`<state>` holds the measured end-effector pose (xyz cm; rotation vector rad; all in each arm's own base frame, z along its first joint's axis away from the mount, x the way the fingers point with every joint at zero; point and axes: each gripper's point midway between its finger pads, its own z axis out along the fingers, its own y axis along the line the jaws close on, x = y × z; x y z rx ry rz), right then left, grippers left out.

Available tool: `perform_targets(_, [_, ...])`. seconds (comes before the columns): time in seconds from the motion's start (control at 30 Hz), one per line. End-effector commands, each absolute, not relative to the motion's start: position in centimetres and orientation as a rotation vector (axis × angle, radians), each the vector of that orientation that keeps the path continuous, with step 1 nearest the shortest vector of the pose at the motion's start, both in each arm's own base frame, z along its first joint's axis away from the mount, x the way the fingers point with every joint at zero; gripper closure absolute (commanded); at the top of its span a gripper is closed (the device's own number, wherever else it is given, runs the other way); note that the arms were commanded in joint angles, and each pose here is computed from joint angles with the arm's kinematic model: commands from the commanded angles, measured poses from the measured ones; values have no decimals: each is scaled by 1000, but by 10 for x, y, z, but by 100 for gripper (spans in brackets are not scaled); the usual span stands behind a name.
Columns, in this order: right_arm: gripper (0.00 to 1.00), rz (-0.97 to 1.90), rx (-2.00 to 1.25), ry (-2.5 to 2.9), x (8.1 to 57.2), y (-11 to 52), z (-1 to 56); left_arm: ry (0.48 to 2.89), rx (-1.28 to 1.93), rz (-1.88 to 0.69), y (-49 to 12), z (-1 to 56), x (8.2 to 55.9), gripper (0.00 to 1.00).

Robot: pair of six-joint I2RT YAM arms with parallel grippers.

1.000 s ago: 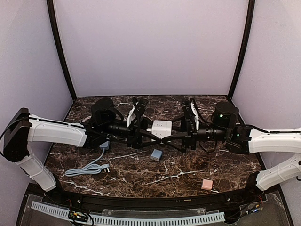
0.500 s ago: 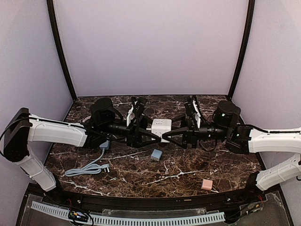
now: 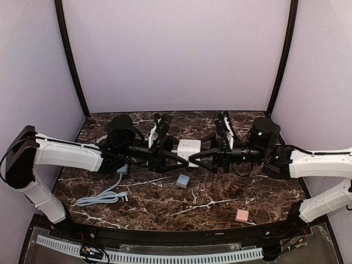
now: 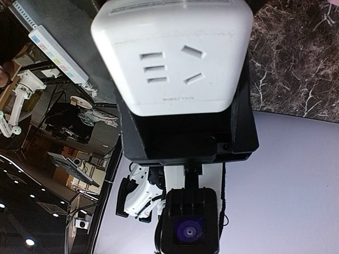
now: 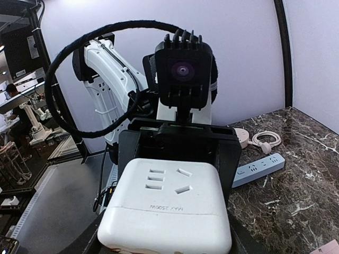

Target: Insert the plug

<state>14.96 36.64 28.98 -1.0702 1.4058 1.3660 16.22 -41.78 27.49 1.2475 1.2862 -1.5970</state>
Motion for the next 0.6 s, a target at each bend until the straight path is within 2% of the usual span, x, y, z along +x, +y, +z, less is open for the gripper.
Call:
perform_targets(0.0, [46,1411,-1122,1327,136,373,303,1210,1224,-1580,-420,291,163,87])
perform_targets(0.1, [54,1412,-1127,1331,135,375,301,1208,1209,-1573,-420,292,165,86])
perform_targets(0.2, [71,1411,-1131,1331,134,375,300,1206,1195,-1572,-420,293,167,83])
perform_targets(0.23, [80,1408,-1129,1331,135,375,299,1211,1190,-1569,-421,293,168,73])
perform_targets(0.27, [89,1397,-1117,1337,137,375,299,1223,1183,-1563,-420,291,169,56])
perform_targets(0.3, [97,1382,-1109,1346,139,375,298,1251,1179,-1558,-420,286,170,48])
perform_targets(0.33, [100,1365,-1103,1356,141,374,297,1254,1165,-1534,-418,287,172,31])
perform_targets(0.4, [100,1314,-1091,1372,147,371,296,1314,1137,-1474,-413,279,177,8])
perform_targets(0.47, [100,1254,-1072,1405,153,367,293,1404,1101,-1391,-405,267,184,2])
perform_targets(0.57, [100,1159,-1025,1451,164,358,292,1601,1031,-1233,-387,236,199,1])
